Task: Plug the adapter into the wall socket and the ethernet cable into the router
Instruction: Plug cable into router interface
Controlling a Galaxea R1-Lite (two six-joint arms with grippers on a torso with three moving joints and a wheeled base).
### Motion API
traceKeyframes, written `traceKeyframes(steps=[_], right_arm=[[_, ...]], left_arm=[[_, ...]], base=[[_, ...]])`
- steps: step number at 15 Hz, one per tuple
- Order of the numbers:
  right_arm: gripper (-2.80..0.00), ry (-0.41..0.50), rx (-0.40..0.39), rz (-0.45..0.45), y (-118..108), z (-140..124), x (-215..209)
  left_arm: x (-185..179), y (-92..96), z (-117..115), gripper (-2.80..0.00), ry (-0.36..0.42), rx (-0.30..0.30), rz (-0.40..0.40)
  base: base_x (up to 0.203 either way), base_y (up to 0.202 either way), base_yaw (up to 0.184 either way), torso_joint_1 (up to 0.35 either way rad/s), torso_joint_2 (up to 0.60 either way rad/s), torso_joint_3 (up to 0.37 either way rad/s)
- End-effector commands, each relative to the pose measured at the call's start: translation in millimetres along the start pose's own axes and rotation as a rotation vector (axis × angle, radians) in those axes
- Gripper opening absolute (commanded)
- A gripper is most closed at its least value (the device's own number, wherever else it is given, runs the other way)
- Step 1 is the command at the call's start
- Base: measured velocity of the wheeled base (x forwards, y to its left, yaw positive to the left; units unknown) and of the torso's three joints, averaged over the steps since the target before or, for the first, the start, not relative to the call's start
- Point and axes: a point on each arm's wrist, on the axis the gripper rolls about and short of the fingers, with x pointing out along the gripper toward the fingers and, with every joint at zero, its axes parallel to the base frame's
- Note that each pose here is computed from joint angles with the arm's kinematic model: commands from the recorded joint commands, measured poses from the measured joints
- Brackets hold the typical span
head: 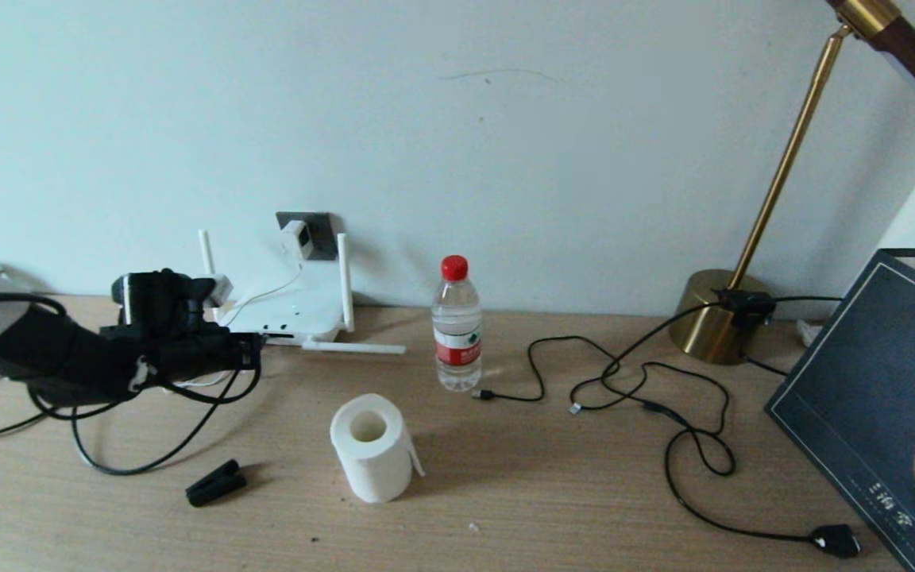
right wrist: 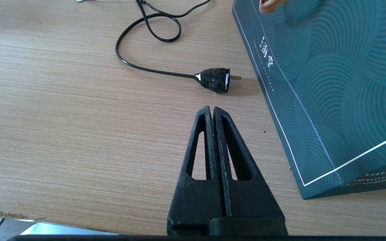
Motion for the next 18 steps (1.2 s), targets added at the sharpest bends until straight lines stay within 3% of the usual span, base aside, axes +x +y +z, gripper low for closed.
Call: traceKeyframes(steps=[1,18], right_arm=[[-2.8,0.003,0.0,0.001,0.0,-0.2,0.1],[-2.8,0.003,-0.001,0.002,0.0,-0.2,0.1]], left_arm=[[-0.5,0.3,0.7,-2.8,-0.002,0.001,0.0],[1.8,-9.5,0.7,-2.8,0.0,0.013,-0.018]], base=[[0.0,0.0,0.0,0.0,0.0,0.0],[0.0,0.0,0.0,0.0,0.0,0.0]])
